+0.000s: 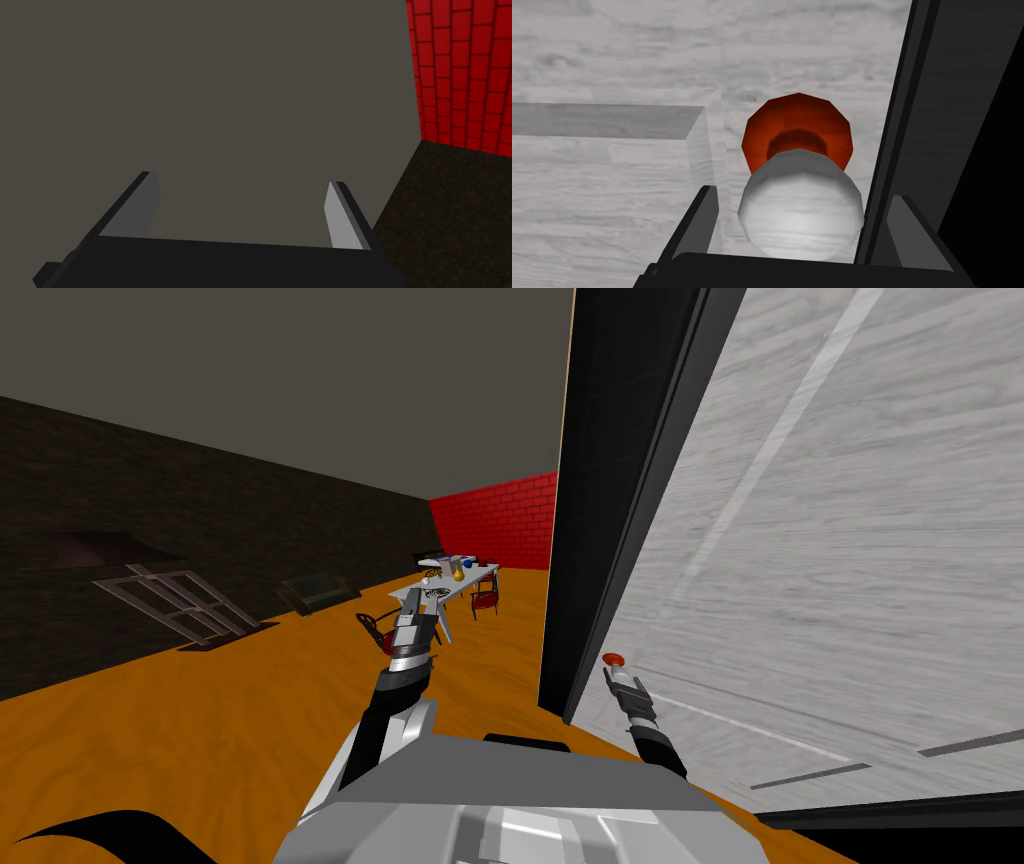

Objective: Pull the door open

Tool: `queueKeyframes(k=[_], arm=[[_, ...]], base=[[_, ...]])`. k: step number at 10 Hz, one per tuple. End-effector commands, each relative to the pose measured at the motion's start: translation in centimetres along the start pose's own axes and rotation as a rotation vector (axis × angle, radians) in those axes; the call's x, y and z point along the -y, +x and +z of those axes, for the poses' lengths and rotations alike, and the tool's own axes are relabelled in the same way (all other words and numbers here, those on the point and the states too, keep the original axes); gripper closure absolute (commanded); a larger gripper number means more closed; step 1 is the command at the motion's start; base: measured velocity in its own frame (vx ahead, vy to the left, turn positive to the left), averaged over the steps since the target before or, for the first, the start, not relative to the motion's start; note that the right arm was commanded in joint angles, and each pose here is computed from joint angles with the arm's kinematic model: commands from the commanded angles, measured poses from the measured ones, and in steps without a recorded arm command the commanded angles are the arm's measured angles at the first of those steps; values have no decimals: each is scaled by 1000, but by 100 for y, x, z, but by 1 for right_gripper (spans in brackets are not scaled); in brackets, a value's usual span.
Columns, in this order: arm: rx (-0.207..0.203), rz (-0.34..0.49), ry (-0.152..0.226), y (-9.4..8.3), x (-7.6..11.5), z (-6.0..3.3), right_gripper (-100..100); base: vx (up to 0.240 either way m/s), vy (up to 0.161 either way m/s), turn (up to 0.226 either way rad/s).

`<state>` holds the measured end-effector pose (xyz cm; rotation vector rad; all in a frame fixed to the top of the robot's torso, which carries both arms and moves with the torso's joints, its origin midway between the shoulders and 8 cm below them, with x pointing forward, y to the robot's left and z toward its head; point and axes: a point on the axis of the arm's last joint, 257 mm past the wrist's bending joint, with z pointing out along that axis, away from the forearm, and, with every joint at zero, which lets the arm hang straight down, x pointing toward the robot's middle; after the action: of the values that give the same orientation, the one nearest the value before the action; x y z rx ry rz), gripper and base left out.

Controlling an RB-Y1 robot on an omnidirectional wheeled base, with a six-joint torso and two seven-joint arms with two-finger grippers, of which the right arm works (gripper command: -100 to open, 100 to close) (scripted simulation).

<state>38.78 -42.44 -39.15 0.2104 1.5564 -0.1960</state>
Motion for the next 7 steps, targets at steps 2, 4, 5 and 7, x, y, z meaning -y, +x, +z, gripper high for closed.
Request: queueKeyframes(k=[2, 4, 5, 7], arm=[[-1, 2, 15, 14, 62, 40, -100], [-1, 2, 15, 14, 62, 40, 100], [-1, 2, 15, 14, 62, 40, 100], [-1, 2, 15, 14, 62, 40, 100]], base=[[32, -23, 96], [-5, 4, -19], [0, 0, 0], [0, 0, 0]])
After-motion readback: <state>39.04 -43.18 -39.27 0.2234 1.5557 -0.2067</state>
